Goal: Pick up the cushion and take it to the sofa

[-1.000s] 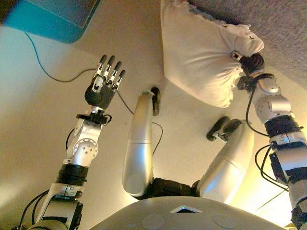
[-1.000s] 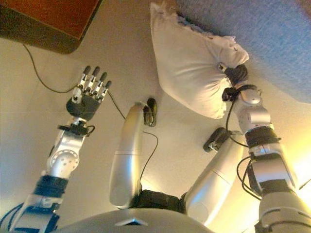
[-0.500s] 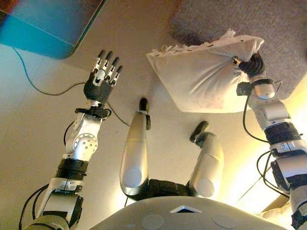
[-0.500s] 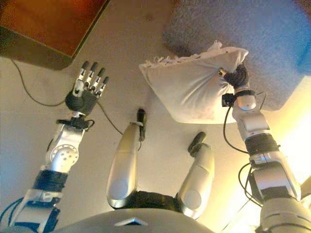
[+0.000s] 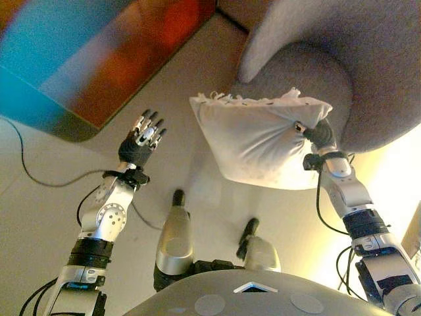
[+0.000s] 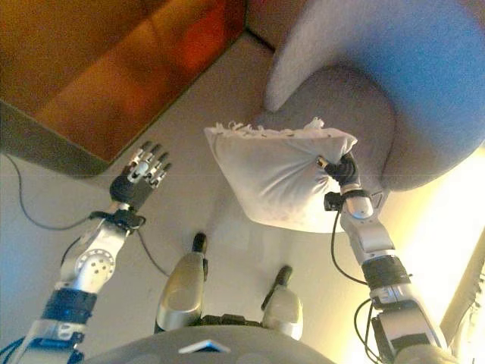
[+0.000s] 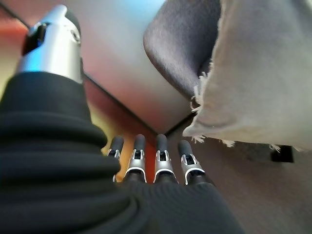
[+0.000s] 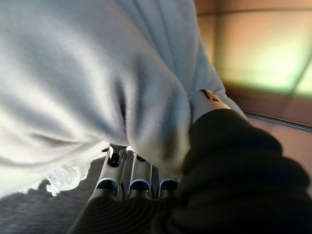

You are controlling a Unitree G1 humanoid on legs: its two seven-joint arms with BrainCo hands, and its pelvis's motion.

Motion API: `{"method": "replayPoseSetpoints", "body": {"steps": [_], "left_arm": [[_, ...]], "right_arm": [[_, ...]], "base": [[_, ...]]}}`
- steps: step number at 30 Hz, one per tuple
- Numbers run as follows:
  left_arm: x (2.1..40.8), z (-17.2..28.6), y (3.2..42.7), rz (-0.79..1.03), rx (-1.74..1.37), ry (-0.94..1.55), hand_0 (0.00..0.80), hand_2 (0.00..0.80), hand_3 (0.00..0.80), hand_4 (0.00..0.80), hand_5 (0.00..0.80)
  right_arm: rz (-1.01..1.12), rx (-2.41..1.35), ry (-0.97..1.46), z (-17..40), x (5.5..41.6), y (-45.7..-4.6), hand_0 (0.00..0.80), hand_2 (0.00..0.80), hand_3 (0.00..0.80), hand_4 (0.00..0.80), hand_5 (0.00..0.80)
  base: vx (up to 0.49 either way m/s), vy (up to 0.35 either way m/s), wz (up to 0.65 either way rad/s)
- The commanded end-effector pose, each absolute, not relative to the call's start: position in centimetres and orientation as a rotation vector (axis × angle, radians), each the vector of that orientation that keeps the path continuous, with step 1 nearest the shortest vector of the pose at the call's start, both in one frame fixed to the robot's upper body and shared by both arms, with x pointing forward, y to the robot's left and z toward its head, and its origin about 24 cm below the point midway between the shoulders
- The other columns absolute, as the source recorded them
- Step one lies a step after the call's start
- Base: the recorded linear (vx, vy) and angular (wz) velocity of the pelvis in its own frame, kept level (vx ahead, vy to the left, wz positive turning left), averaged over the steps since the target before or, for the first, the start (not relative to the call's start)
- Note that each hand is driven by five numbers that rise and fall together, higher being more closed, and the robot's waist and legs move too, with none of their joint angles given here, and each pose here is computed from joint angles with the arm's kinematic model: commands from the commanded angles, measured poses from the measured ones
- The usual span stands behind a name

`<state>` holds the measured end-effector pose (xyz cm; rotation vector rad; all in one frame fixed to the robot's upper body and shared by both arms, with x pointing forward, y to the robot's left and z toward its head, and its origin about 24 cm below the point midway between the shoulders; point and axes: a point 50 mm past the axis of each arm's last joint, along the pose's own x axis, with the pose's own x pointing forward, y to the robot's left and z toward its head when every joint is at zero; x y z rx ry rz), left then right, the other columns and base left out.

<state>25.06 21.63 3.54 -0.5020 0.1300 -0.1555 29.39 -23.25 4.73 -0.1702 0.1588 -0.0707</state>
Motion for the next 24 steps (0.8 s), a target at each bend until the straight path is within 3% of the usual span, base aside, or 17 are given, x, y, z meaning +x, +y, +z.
{"method": "replayPoseSetpoints", "body": {"steps": [1,24], "left_arm": [[23.8,1.4,20.7,-0.170,-0.517,0.202,0.000,0.000,0.000,0.000,0.000],[22.4,0.4,22.0,-0.166,-0.512,0.286,0.000,0.000,0.000,0.000,0.000]], "right_arm": [[-0.112,-0.117,-0.056,9.6,30.5,-25.4,0.800,0.800,0.800,0.800,0.800],[-0.193,-0.089,0.064,8.0,29.7,-28.7,0.800,0.800,0.800,0.800,0.800]], "base": [[0.142,0.045,-0.14],[0.073,0.091,0.00]]}}
